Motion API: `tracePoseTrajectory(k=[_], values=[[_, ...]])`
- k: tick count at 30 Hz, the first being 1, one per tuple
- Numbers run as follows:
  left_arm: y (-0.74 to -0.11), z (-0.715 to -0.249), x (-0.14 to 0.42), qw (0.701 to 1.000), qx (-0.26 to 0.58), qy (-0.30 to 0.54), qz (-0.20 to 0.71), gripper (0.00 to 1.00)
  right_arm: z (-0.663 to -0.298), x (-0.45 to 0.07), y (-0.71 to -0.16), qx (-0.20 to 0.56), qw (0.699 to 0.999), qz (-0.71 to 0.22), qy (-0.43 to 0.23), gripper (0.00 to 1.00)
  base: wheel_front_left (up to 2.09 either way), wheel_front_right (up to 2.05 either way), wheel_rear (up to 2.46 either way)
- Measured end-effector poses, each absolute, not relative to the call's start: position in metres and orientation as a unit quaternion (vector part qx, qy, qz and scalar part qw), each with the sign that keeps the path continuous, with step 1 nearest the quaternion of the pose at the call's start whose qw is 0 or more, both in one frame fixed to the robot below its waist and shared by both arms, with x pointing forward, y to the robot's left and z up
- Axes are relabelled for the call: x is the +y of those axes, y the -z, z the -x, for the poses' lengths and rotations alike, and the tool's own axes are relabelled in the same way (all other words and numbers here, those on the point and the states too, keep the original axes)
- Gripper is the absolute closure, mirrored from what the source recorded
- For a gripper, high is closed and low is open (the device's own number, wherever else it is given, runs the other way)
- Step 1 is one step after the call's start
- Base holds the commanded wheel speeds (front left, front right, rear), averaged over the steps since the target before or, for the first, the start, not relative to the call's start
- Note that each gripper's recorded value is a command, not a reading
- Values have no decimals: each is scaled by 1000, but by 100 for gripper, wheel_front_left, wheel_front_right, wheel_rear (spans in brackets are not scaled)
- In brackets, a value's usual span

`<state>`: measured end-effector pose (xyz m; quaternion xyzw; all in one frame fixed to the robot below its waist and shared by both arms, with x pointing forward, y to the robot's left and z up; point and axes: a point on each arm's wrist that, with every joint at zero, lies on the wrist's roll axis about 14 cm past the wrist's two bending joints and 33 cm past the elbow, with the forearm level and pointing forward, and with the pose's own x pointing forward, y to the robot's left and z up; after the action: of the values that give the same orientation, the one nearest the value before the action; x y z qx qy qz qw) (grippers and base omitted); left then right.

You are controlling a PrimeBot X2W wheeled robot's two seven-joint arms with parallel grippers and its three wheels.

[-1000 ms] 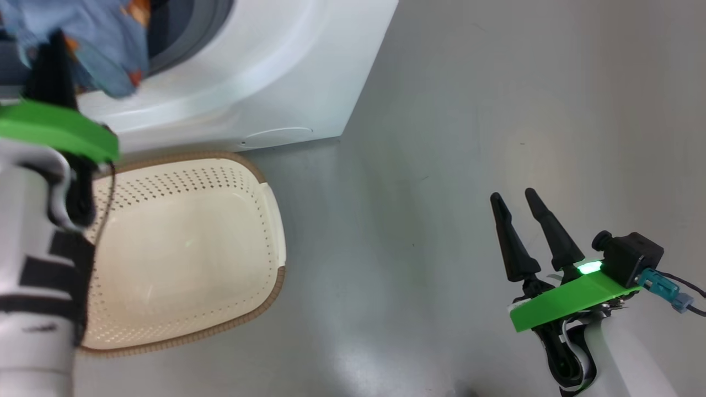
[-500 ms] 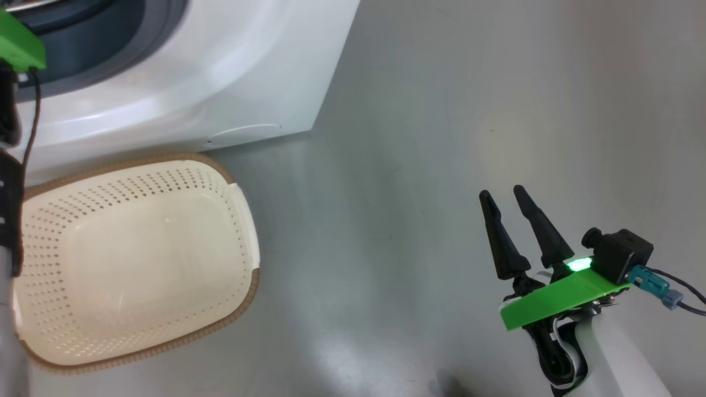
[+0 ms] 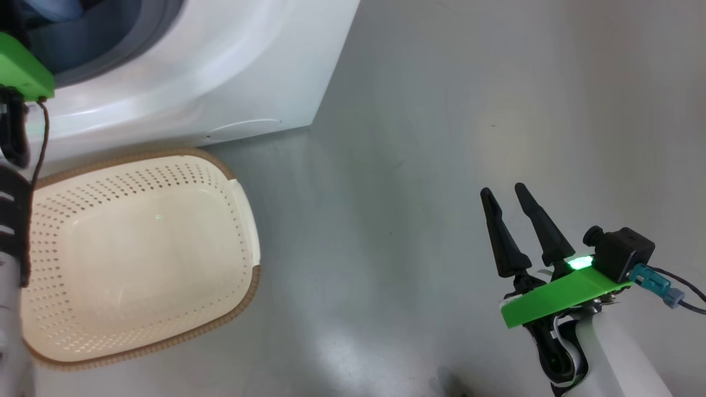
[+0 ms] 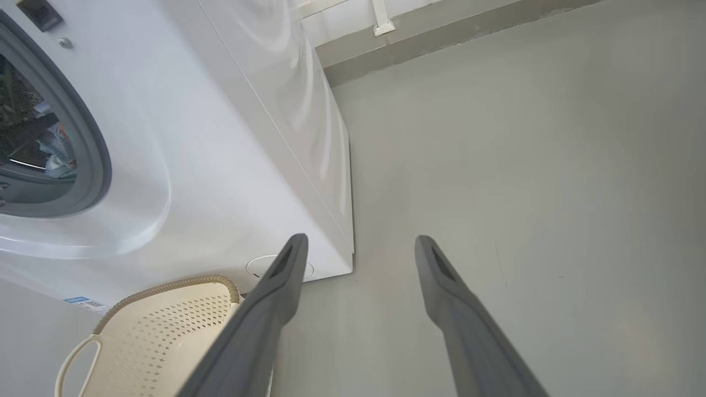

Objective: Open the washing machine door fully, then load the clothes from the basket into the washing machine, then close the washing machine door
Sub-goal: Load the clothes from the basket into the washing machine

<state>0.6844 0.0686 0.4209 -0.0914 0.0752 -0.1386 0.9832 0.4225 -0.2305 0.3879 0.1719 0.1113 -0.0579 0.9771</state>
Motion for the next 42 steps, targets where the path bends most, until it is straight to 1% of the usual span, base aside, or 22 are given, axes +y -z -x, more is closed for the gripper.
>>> tracePoseTrajectory(k=[7, 20, 29, 42], values=[[-433, -677, 73, 984, 65, 133, 103, 0, -428, -223, -392, 104, 978, -176, 45, 0, 0, 0, 0], [-434, -637, 90, 982, 57, 103, 148, 0, -436, -215, -405, 90, 981, -171, 18, 0, 0, 0, 0], [-434, -602, 94, 985, 56, 102, 129, 0, -436, -212, -416, 78, 983, -167, 6, 0, 0, 0, 0], [-436, -546, 119, 989, 52, 75, 114, 0, -431, -212, -433, 62, 986, -157, -8, 0, 0, 0, 0]])
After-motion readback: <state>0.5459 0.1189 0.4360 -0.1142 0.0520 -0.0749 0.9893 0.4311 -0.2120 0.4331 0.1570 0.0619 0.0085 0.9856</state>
